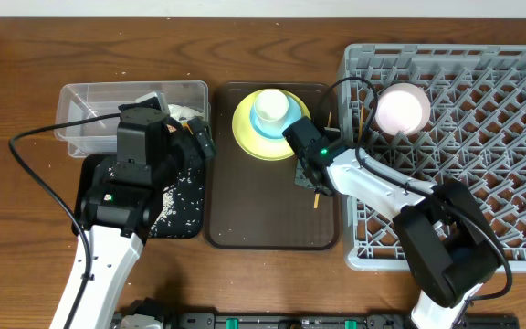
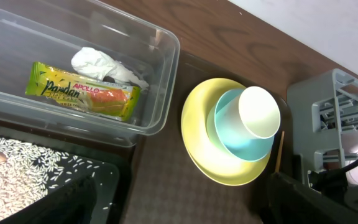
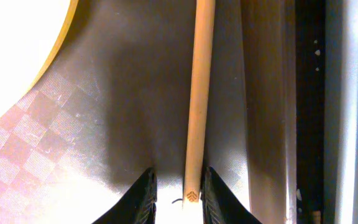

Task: Sort waste into correct bins and load items into the dishwasher rack
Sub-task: 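Move the right gripper back to the tray and grasp the second chopstick, then lift the second chopstick into the rack and open the right gripper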

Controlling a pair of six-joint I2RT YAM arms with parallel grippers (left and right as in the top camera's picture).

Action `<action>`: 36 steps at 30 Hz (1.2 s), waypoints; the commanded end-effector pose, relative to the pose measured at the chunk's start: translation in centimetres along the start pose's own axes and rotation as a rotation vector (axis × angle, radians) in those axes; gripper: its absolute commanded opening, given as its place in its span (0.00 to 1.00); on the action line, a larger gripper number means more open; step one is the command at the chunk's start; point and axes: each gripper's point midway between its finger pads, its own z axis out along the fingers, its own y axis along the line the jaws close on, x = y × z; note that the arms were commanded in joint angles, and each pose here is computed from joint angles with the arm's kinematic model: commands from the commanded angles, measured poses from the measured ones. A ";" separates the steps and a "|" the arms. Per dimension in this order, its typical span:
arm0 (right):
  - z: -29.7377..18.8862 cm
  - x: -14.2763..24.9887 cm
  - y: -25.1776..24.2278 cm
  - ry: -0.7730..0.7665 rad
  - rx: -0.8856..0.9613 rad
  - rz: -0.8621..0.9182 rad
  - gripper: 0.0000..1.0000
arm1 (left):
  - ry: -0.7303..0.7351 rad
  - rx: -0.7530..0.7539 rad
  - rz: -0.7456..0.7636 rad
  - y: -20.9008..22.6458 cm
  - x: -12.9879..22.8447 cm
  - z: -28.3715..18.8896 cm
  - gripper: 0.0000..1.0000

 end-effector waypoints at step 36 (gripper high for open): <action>0.0 -1.3 1.0 -0.068 -0.017 -0.006 0.11 | -0.018 -0.004 0.007 -0.1 -0.7 -0.3 0.90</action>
